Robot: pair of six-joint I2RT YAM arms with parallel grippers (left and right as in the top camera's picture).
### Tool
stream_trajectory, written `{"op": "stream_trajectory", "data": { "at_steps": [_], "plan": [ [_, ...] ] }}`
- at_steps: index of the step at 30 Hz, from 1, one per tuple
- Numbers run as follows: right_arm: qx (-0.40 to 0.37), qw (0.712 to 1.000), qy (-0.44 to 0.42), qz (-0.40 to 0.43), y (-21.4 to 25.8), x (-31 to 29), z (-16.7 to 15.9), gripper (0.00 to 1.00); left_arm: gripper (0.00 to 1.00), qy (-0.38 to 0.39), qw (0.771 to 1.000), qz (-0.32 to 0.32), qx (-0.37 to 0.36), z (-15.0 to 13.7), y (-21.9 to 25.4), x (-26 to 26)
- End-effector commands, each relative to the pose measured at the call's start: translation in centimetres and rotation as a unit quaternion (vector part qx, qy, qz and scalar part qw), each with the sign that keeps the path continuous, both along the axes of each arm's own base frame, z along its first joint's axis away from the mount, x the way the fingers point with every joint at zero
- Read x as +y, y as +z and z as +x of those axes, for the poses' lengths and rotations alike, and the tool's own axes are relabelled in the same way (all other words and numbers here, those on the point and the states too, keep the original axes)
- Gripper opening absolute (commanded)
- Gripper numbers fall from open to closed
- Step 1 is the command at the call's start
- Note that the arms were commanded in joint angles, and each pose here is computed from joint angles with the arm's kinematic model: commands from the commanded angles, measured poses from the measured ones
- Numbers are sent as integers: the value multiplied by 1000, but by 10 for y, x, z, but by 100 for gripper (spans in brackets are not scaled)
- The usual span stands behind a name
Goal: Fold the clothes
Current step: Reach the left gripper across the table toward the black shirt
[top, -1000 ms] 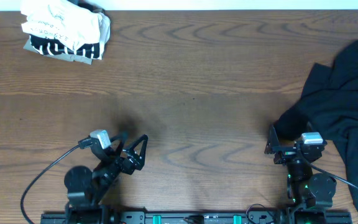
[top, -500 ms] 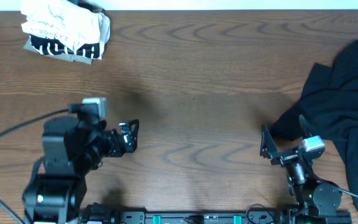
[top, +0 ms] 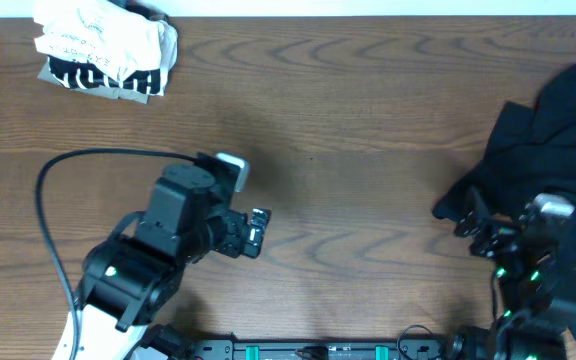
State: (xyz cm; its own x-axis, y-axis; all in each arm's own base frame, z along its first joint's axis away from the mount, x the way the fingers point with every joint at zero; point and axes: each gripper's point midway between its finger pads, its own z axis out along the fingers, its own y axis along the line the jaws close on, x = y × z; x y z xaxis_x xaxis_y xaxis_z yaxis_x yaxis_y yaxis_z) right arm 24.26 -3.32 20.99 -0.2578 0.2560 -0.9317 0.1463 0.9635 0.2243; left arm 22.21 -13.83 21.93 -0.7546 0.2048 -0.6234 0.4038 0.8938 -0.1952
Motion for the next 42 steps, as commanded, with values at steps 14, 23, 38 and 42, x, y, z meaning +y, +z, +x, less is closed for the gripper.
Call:
{"op": "stream_trajectory", "data": {
  "at_steps": [14,23,38,42],
  "plan": [
    [255,940,-109,198,-38,-46,9,99,98,-105,989,-81,72,1,-12,-62],
    [229,819,-425,310,-47,-118,-80,99,98,-138,974,-47,173,-2,-72,-91],
    [224,694,-569,381,-71,-136,-157,99,98,-212,965,-20,153,-18,-97,-149],
    [220,687,-576,385,-77,-145,-156,99,98,-213,965,-21,151,-18,-96,-149]
  ]
}}
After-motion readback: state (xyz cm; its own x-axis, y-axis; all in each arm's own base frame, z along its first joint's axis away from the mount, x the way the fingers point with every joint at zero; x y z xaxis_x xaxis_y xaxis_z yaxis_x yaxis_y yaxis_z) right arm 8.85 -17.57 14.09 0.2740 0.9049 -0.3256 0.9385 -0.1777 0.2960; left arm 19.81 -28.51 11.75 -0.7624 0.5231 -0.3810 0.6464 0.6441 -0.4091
